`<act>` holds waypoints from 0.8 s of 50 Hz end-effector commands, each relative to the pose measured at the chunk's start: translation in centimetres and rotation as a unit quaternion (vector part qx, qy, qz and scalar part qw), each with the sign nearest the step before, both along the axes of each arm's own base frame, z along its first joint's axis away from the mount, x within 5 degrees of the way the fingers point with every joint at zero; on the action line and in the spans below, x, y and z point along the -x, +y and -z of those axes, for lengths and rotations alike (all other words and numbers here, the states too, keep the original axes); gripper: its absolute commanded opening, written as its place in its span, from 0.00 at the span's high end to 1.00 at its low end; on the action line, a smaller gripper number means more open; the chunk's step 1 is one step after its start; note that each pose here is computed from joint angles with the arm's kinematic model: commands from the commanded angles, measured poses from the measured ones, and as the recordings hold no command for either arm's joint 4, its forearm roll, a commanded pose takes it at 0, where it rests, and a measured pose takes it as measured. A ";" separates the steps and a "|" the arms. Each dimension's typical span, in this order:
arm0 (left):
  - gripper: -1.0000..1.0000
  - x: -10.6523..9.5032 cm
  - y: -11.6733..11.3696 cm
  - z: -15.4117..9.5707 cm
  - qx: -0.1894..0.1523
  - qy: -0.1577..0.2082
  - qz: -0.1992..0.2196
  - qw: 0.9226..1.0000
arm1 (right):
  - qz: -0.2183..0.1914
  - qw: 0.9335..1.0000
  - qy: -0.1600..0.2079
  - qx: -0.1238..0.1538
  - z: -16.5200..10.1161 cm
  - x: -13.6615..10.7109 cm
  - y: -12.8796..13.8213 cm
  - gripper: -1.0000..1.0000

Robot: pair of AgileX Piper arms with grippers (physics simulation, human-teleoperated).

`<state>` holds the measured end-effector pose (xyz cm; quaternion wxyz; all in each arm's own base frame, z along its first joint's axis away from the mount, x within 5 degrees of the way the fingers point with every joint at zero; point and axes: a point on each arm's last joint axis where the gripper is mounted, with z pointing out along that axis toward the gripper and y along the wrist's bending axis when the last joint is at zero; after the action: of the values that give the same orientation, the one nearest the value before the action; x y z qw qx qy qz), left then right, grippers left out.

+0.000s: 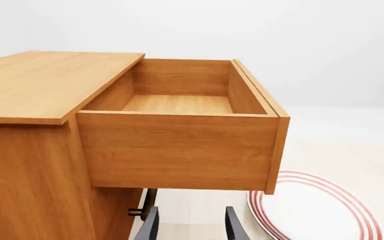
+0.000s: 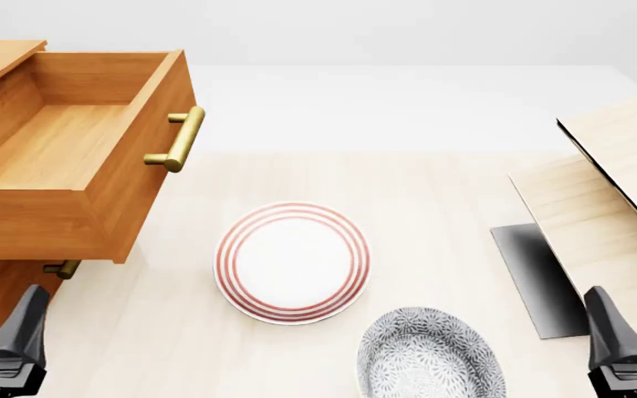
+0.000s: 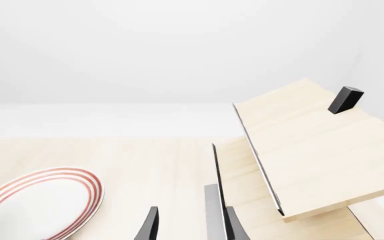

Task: Close the top drawer of the cabinet.

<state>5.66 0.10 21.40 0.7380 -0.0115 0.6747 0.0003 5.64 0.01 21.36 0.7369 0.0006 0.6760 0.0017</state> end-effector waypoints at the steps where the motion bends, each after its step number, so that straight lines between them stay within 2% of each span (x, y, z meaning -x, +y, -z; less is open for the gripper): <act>1: 0.00 0.0 0.2 0.0 -0.026 0.008 -0.017 0.999 | 0.001 1.000 0.001 -0.004 -0.1 -0.1 0.0 0.00; 4: 0.00 0.1 0.1 -0.6 -0.005 0.005 -0.011 1.000 | 0.001 1.000 0.001 -0.006 -0.1 -0.1 0.0 0.00; 6: 0.00 0.1 0.1 -0.7 -0.006 0.004 -0.011 1.000 | 0.001 1.000 0.002 -0.008 -0.1 -0.1 0.0 0.00; 18: 0.00 0.1 0.3 -0.2 -0.030 0.003 -0.025 0.999 | 0.001 1.000 0.002 -0.007 -0.2 -0.2 0.0 0.00; 24: 0.00 0.1 0.1 -0.2 -0.040 0.008 -0.010 0.999 | 0.001 1.000 0.002 -0.007 -0.2 -0.3 0.0 0.00; 26: 0.00 0.1 0.0 -0.3 -0.044 0.006 -0.002 0.999 | 0.001 1.000 0.002 -0.007 -0.2 -0.3 0.0 0.00; 28: 0.00 -0.1 -0.1 0.0 -0.026 0.029 0.005 0.999 | 0.001 1.000 0.002 -0.007 -0.2 -0.2 0.0 0.00; 32: 0.00 0.0 -0.5 -0.9 -0.026 0.035 0.044 0.998 | 0.001 1.000 0.002 -0.007 -0.2 -0.2 0.0 0.00; 36: 0.00 -0.2 -0.8 -2.1 -0.018 0.039 0.070 0.997 | 0.001 1.000 0.002 -0.007 -0.2 -0.2 0.0 0.00; 40: 0.00 -0.5 -1.3 -3.6 -0.027 0.029 0.103 0.994 | 0.001 1.000 0.002 -0.007 -0.2 -0.2 0.0 0.00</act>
<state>5.78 -0.44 22.92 0.7193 0.0371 0.6935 -0.0165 5.87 -0.01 21.53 0.7357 0.0068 0.6773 0.0057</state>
